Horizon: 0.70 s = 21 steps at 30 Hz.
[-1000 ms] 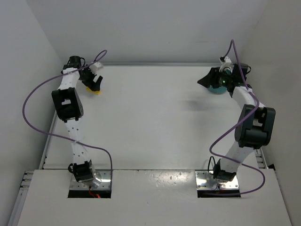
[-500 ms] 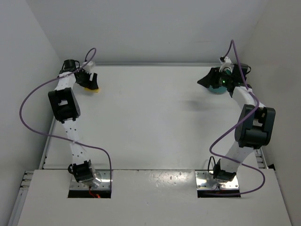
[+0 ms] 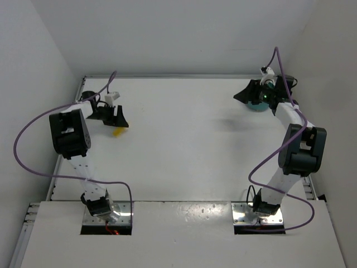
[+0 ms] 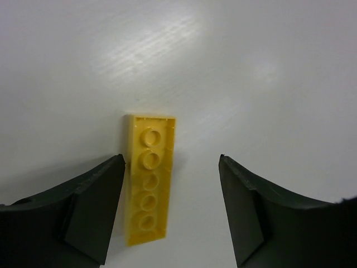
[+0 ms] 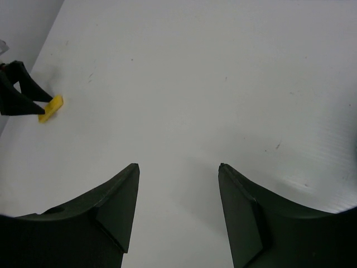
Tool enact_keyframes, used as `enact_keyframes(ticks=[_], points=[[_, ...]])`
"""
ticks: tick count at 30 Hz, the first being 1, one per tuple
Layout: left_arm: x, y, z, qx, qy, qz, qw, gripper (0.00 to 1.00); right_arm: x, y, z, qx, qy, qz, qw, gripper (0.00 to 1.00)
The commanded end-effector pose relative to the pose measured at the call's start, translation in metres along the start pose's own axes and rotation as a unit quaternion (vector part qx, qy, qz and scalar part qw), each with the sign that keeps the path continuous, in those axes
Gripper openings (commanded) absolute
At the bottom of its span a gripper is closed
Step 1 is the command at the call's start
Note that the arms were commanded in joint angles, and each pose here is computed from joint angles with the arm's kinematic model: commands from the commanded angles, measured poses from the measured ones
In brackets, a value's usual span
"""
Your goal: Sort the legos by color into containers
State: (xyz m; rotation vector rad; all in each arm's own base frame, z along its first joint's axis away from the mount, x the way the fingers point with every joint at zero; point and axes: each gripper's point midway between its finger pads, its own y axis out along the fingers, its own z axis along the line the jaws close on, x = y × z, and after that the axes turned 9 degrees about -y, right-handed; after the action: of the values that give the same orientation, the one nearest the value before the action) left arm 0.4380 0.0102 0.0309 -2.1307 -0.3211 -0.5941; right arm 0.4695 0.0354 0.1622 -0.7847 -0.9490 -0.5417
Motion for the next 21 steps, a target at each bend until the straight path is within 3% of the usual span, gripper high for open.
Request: enact_keyframes(ticks=[1,5,9,16,21], points=[[0.002,-0.009,-0.061,-0.058,0.010,-0.017,0.998,0.74,0.028,-0.007,0.015,0.010,-0.031,-0.031,0.999,0.60],[0.001,-0.021,-0.087,-0.053,0.039,-0.026,0.998,0.76,0.027,-0.009,0.017,0.010,-0.031,-0.031,0.999,0.60],[0.020,-0.036,-0.077,0.048,0.062,-0.046,0.996,0.78,0.026,-0.010,0.019,0.010,-0.031,-0.031,0.999,0.60],[-0.022,-0.049,-0.078,0.154,0.110,-0.033,0.981,0.79,0.031,-0.016,0.024,0.010,-0.038,-0.037,0.999,0.60],[-0.046,-0.042,-0.078,0.159,0.109,-0.009,0.981,0.79,0.024,-0.012,0.035,0.023,-0.027,-0.030,0.999,0.60]])
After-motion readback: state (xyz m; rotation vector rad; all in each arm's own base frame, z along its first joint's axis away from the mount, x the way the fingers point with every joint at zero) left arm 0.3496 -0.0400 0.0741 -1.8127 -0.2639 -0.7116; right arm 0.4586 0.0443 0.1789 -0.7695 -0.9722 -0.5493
